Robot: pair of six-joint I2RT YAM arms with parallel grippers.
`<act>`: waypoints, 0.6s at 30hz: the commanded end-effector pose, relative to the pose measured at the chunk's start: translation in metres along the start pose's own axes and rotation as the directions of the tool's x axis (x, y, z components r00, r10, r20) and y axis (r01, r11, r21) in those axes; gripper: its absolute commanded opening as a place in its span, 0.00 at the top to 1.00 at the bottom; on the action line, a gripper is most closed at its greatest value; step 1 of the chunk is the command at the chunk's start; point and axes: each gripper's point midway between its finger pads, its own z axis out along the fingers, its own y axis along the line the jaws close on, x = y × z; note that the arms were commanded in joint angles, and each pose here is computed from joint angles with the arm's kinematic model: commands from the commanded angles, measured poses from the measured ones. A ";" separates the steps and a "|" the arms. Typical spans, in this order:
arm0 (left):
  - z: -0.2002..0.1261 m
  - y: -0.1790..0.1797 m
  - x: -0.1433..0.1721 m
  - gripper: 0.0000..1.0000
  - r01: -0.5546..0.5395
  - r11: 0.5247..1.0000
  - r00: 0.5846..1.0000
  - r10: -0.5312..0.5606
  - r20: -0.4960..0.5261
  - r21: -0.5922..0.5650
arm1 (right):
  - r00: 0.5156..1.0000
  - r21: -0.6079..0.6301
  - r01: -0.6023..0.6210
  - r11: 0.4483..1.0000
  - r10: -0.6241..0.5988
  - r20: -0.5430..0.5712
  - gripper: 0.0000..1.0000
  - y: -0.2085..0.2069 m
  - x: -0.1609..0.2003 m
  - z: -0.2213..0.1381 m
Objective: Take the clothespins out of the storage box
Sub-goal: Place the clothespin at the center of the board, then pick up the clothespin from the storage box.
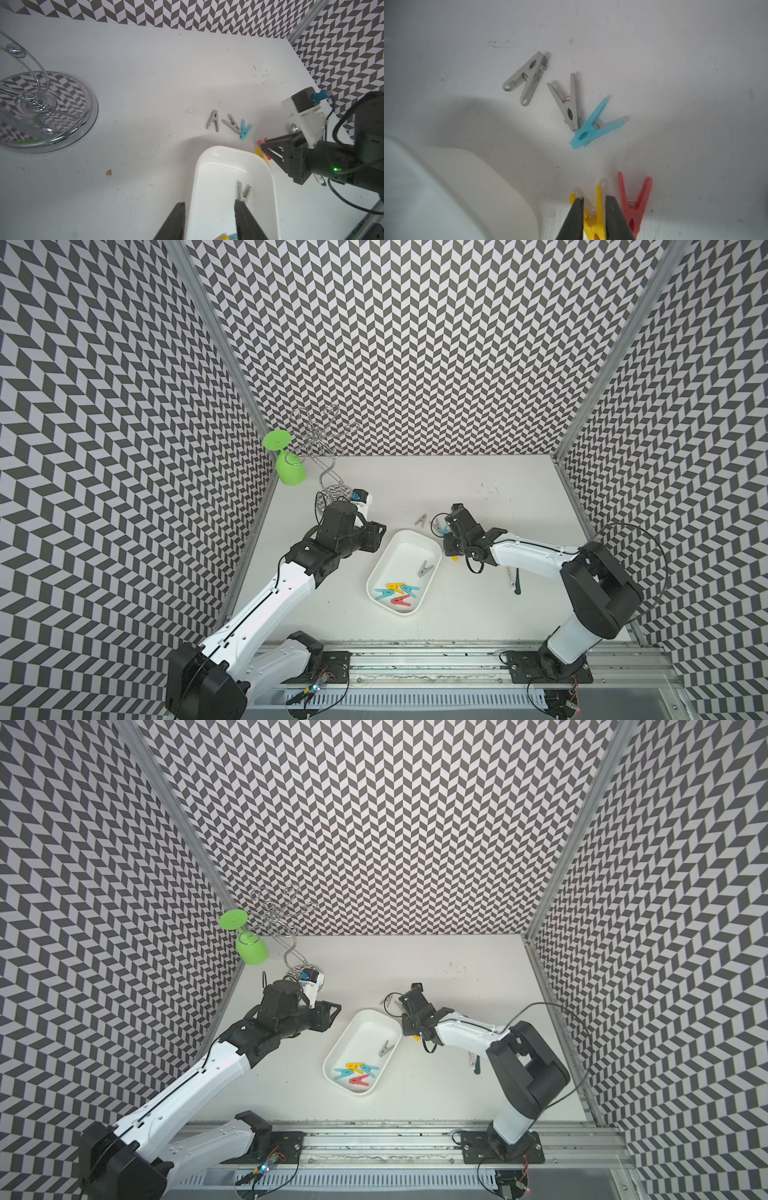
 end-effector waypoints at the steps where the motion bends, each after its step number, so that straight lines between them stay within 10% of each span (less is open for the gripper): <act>1: -0.005 -0.001 -0.004 0.57 -0.005 1.000 1.000 0.004 0.023 0.010 | 0.989 -0.107 0.103 0.989 -0.090 0.117 0.73 0.024 -0.035 -0.029; 9: -0.007 0.000 -0.005 0.57 -0.004 1.000 1.000 0.003 0.031 0.007 | 0.899 -0.363 0.437 0.823 -0.381 0.217 0.72 0.105 -0.030 -0.067; 18: -0.010 0.004 -0.008 0.57 -0.001 1.000 0.999 0.002 0.043 -0.008 | 0.806 -0.567 0.534 0.627 -0.580 0.118 0.66 0.159 0.037 -0.056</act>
